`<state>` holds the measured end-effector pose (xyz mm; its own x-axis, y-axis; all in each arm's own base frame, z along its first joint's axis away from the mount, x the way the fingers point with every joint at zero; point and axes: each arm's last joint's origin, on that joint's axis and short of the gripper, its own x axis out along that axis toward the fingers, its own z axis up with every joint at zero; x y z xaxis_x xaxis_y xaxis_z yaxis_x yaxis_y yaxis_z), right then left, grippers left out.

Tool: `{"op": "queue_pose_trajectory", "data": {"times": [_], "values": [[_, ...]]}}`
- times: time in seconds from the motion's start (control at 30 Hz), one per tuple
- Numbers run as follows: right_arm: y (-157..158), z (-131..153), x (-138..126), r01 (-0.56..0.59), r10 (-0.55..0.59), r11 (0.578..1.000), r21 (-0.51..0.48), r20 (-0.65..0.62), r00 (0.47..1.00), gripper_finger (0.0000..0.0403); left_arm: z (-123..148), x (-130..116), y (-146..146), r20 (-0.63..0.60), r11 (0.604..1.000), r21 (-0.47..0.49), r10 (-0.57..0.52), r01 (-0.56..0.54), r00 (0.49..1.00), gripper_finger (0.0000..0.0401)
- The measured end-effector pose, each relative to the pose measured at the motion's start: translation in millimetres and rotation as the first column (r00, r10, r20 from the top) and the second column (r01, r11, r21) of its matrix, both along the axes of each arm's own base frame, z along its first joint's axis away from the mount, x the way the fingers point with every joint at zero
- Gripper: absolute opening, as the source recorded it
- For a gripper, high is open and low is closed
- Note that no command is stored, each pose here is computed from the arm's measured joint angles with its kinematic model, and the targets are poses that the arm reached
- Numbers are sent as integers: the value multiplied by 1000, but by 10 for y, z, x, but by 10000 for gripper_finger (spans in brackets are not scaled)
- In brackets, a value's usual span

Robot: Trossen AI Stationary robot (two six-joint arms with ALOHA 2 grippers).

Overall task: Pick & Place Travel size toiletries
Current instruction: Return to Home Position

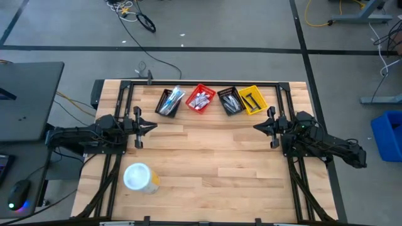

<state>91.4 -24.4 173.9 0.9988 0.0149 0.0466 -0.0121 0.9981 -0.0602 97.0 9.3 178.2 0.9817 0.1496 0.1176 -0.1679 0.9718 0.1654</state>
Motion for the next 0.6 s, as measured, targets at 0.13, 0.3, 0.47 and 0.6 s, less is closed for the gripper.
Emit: {"op": "queue_pose_trajectory", "data": {"times": [0.13, 0.3, 0.47, 0.6], "values": [[0, 0, 0, 0, 0, 1000, 0, 0, 1000, 9, 1, 0, 0, 1, 1000, -2, -1, 1, 1000, 37], [0, 0, 0, 0, 0, 1000, 0, 0, 1000, 9, 0, 0, 0, 0, 1000, -1, 0, 0, 1000, 33], [0, 0, 0, 0, 0, 1000, 0, 0, 1000, 9, 1, 0, 0, 0, 1000, 3, 0, 0, 1000, 32], [0, 0, 0, 0, 0, 1000, 0, 0, 1000, 9, 1, 0, 0, 0, 1000, -2, 0, 0, 1000, 32]]}}
